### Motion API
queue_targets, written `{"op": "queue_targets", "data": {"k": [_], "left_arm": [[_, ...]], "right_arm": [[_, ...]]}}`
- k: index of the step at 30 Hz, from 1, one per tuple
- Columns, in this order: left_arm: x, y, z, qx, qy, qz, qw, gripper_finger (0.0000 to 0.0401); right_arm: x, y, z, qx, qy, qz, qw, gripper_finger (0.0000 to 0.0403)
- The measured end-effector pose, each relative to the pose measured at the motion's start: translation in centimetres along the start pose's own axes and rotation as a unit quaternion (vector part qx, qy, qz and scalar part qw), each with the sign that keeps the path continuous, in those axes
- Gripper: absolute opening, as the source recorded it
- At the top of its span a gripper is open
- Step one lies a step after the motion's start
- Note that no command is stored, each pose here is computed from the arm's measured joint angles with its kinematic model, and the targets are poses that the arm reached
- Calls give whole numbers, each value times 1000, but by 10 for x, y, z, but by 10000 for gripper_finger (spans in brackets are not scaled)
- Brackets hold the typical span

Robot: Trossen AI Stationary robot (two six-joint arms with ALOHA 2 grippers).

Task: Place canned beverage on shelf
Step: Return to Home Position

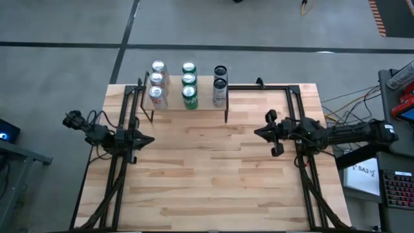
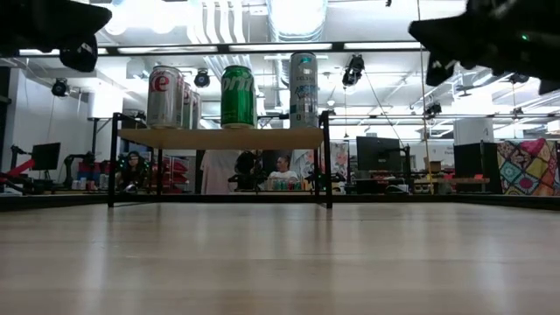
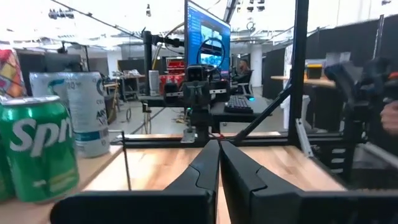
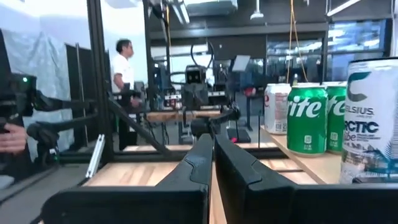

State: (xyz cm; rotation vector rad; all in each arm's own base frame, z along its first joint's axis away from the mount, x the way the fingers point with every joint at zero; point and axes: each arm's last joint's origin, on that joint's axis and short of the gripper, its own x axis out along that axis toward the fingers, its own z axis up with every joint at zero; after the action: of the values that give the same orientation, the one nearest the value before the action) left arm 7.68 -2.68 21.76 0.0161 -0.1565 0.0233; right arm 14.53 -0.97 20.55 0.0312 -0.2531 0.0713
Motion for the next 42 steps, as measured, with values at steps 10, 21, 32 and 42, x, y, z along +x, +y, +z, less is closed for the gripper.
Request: {"op": "queue_targets", "data": {"k": [10,21,32,42], "left_arm": [[3,-8,-29,-42,31,-54,997,0],[5,-11,-47,-7,53,-60,997,0],[5,-8,-47,-3,53,-10,999,0],[6,-7,-47,56,57,21,997,0]], "right_arm": [[-16,7,-2,-7,-41,86,995,9],[-15,5,-8,-21,-12,52,998,9],[-16,0,-25,-56,70,-16,996,9],[-18,0,-35,-96,123,-11,988,9]]}}
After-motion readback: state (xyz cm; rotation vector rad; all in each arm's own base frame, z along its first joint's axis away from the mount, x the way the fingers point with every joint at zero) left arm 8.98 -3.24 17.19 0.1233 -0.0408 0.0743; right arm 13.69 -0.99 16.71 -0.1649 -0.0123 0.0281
